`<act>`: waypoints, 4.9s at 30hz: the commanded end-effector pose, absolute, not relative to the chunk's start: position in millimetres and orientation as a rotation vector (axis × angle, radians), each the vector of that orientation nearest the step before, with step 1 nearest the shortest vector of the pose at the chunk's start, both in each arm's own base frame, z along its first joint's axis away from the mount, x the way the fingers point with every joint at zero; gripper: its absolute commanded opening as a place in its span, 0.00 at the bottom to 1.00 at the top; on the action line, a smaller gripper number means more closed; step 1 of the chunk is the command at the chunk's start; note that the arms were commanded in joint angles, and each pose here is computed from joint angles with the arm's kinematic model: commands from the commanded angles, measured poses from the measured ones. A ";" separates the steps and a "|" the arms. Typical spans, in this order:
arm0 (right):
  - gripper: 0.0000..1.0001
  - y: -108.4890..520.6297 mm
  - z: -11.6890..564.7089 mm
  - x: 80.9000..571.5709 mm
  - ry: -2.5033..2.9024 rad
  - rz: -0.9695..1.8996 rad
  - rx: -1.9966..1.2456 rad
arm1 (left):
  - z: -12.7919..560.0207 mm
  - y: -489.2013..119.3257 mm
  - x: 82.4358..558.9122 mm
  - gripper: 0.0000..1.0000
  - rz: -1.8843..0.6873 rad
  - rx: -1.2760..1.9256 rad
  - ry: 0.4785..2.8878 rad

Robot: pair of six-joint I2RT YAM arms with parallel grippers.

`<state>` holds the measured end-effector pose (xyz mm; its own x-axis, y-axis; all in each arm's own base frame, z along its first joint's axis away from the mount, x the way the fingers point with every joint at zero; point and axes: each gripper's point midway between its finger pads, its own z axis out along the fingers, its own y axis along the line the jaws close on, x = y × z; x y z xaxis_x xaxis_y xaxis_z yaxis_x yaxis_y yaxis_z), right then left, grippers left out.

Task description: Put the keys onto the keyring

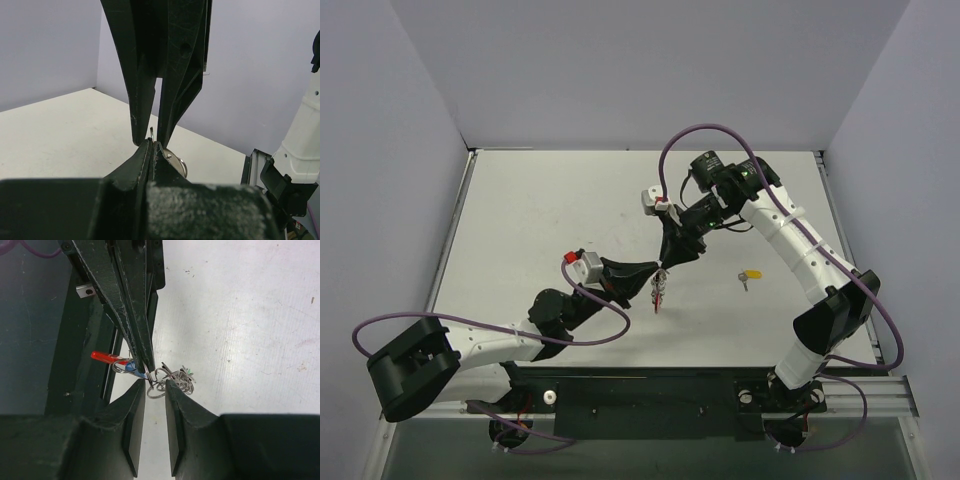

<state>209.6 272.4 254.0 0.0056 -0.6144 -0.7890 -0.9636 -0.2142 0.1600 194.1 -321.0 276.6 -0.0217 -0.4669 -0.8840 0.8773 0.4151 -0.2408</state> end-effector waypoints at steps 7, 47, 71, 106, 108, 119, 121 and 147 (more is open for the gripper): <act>0.00 280.7 262.0 202.6 1.592 1.125 -1.858 | 309.6 -315.6 189.5 0.00 -1.171 0.409 1.035; 0.00 223.6 214.8 216.5 2.350 0.600 -1.969 | 244.1 -319.5 201.9 0.45 -1.013 0.544 1.300; 0.00 227.0 208.7 222.8 2.404 0.627 -1.884 | 205.1 -352.1 221.5 0.27 -0.719 0.596 1.543; 0.00 226.2 205.8 224.5 2.425 0.640 -1.842 | 254.3 -319.0 206.6 0.58 -0.928 0.476 1.488; 0.00 226.9 205.7 224.9 2.425 0.642 -1.839 | 252.1 -315.8 216.1 0.61 -1.000 0.415 1.562; 0.00 227.1 205.9 224.3 2.427 0.647 -1.837 | 238.3 -335.4 215.1 0.59 -1.041 0.491 1.720; 0.00 227.5 206.3 224.4 2.424 0.649 -1.838 | 230.2 -336.9 216.3 0.57 -1.016 0.516 1.749; 0.00 228.2 205.2 224.3 2.431 0.655 -1.836 | 203.1 -356.3 220.0 0.00 -0.925 0.617 1.845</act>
